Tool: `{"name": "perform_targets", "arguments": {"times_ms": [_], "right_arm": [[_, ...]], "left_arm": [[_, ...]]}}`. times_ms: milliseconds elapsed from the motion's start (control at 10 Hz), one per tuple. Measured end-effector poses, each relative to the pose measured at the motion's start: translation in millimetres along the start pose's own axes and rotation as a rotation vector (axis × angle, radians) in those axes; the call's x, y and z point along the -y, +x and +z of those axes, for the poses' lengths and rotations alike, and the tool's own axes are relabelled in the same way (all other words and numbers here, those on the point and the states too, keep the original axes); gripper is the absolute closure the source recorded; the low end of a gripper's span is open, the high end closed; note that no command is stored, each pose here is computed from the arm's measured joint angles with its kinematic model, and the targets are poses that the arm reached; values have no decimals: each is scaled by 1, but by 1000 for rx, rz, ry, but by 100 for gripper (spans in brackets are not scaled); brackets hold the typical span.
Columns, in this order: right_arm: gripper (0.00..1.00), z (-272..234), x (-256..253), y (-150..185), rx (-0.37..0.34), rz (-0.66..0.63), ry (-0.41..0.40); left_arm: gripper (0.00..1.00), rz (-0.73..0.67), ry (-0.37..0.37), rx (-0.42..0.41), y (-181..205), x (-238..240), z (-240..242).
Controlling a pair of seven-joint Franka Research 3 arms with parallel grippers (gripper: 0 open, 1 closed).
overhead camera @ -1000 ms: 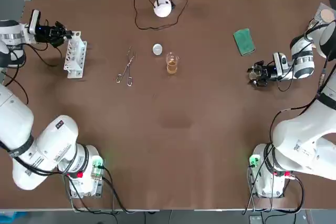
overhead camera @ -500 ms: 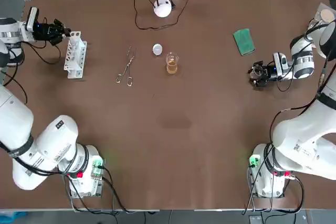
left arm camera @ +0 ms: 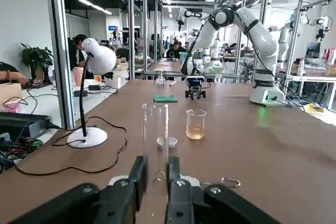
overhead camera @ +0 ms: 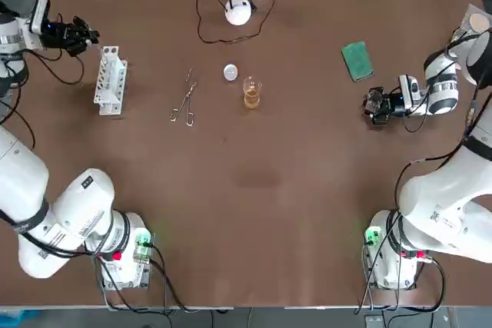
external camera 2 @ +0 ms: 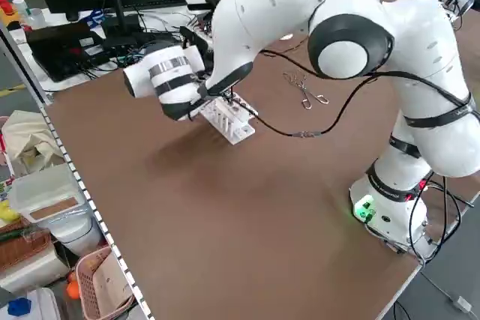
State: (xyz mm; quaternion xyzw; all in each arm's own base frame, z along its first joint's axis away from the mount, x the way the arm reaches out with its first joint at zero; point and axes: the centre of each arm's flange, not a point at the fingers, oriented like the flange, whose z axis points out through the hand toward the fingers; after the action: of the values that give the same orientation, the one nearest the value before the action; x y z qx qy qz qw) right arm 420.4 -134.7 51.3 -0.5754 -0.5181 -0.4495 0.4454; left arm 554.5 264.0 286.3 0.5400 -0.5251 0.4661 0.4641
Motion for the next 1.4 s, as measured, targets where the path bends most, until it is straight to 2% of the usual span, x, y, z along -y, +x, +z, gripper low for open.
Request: {"name": "perform_targets", "arguments": {"times_ms": [300, 700, 1400], "right_arm": [[62, 20, -5, 5, -33, 11, 3], [62, 58, -11, 14, -92, 41, -18], [62, 153, -14, 49, -141, 62, -38]], "left_arm": [[79, 10, -54, 50, 42, 25, 43], [79, -2, -122, 137, 50, 62, 148], [79, -70, -91, 400, 96, 64, 333]]}}
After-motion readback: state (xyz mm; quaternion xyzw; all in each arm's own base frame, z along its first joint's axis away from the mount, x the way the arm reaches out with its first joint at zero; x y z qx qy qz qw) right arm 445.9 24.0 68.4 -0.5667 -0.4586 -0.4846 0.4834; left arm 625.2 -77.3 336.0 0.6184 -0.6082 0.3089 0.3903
